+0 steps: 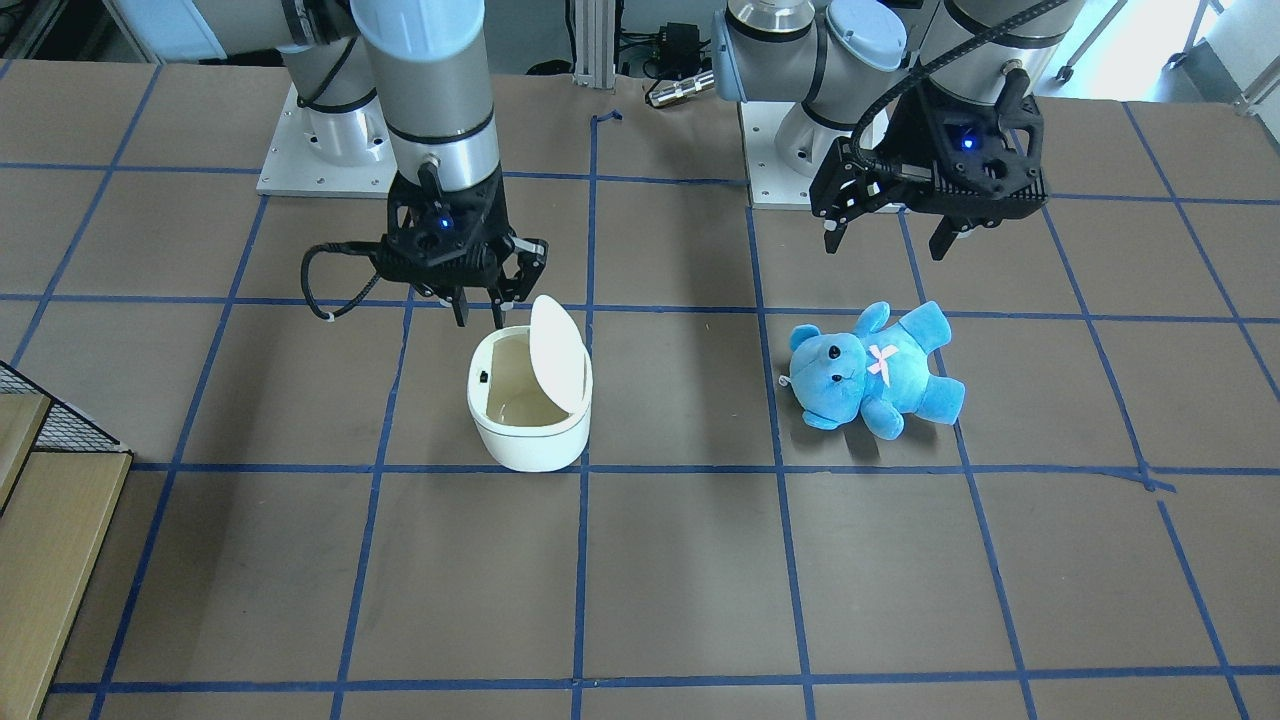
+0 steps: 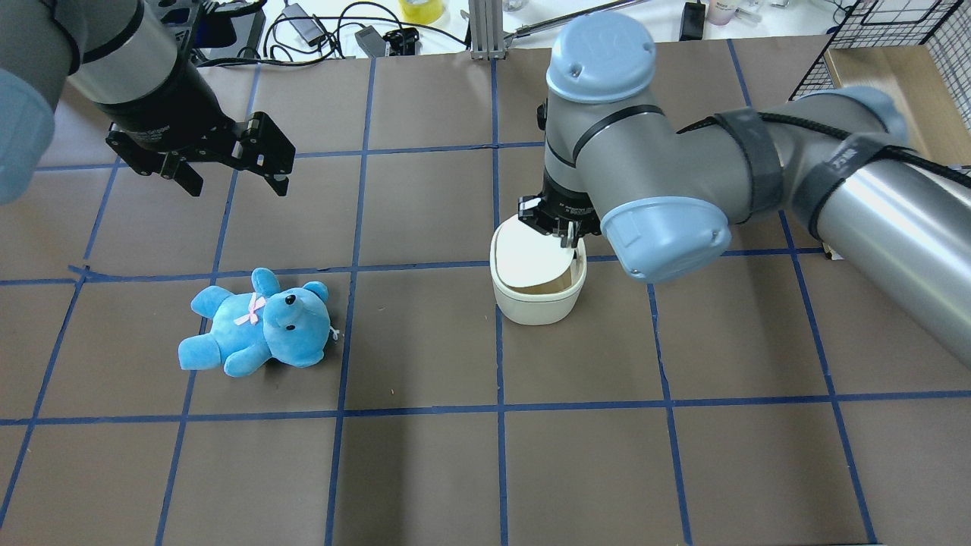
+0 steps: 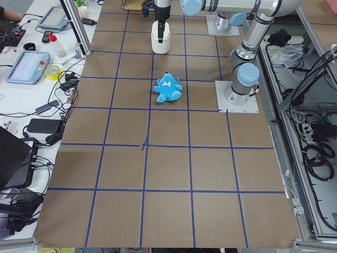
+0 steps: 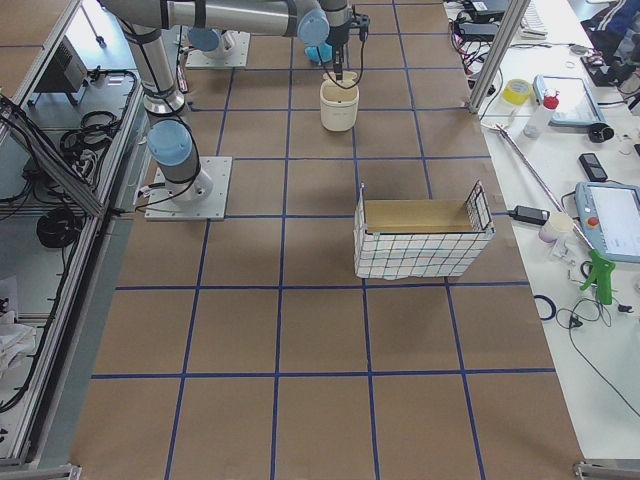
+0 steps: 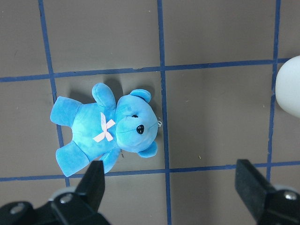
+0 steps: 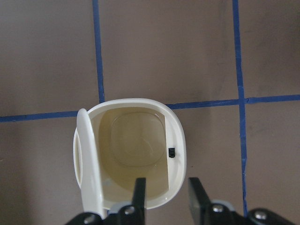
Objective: Open trash can with right arm
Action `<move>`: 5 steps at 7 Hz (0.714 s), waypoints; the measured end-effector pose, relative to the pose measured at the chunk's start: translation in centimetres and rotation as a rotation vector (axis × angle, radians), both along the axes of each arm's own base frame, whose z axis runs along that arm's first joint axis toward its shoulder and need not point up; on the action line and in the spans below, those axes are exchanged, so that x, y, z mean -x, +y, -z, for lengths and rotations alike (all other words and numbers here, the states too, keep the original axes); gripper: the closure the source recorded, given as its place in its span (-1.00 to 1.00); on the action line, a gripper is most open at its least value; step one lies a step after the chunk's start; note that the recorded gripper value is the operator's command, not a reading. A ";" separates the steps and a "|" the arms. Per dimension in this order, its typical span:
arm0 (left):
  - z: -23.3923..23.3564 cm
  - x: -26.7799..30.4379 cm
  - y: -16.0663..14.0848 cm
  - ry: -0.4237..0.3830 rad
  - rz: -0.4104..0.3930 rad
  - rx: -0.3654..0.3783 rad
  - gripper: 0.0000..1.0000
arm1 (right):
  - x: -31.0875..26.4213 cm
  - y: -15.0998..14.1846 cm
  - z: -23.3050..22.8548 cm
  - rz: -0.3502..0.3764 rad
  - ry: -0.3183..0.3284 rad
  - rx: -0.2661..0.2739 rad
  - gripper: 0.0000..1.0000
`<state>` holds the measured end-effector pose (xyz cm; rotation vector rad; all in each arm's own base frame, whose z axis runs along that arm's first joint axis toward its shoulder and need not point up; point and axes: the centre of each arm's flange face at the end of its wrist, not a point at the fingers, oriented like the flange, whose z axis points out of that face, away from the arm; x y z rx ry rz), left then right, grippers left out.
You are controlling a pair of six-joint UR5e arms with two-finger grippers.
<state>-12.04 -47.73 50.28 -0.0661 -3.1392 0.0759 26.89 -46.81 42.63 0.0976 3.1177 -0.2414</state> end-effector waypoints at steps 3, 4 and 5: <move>0.0 0.0 0.0 0.001 0.000 0.000 -1.00 | 5.1 -2.0 -8.8 0.033 0.016 -0.035 -1.00; 0.0 0.0 0.0 0.001 0.000 0.000 -1.00 | 8.6 -3.1 -10.4 0.028 0.022 -0.048 -1.00; 0.0 0.0 0.0 0.000 0.000 0.000 -1.00 | 10.9 -3.6 -11.2 0.020 0.027 -0.061 -1.00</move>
